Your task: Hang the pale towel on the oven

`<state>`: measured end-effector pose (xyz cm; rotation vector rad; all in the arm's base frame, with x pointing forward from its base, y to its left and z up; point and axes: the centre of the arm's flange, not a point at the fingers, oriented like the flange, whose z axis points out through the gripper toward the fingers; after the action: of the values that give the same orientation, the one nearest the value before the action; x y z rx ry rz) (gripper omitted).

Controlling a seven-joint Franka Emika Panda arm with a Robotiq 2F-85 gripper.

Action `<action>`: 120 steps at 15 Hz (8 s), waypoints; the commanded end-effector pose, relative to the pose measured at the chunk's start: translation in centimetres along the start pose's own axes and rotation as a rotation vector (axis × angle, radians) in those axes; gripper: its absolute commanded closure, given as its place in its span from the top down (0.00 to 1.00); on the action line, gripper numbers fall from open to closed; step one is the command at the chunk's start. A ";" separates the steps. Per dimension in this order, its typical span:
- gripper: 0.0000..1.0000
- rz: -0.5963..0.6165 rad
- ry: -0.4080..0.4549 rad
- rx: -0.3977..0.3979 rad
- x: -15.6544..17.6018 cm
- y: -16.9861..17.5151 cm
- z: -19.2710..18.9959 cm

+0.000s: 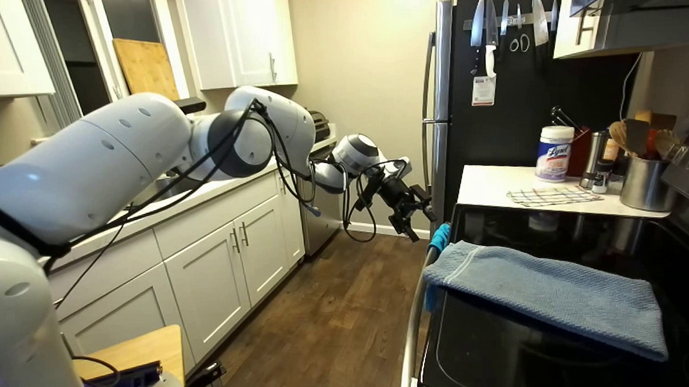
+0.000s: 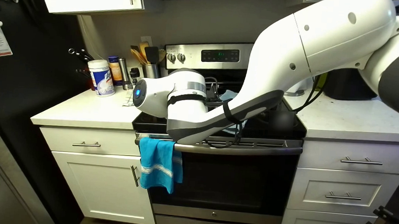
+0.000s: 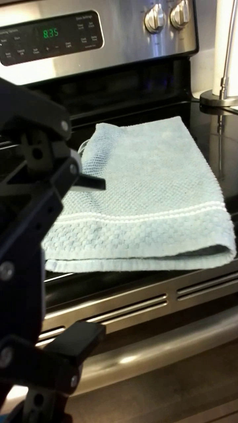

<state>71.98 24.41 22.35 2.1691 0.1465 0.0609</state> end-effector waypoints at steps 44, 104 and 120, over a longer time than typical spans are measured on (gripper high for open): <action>1.00 -0.054 -0.124 -0.299 -1.3 -1.5 9.7; 0.01 0.318 -0.022 -0.477 -2.3 20.1 1.0; 0.01 0.422 -0.028 -0.650 -5.6 27.4 -2.9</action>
<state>71.43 11.34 44.41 1.5708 -0.3008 0.2750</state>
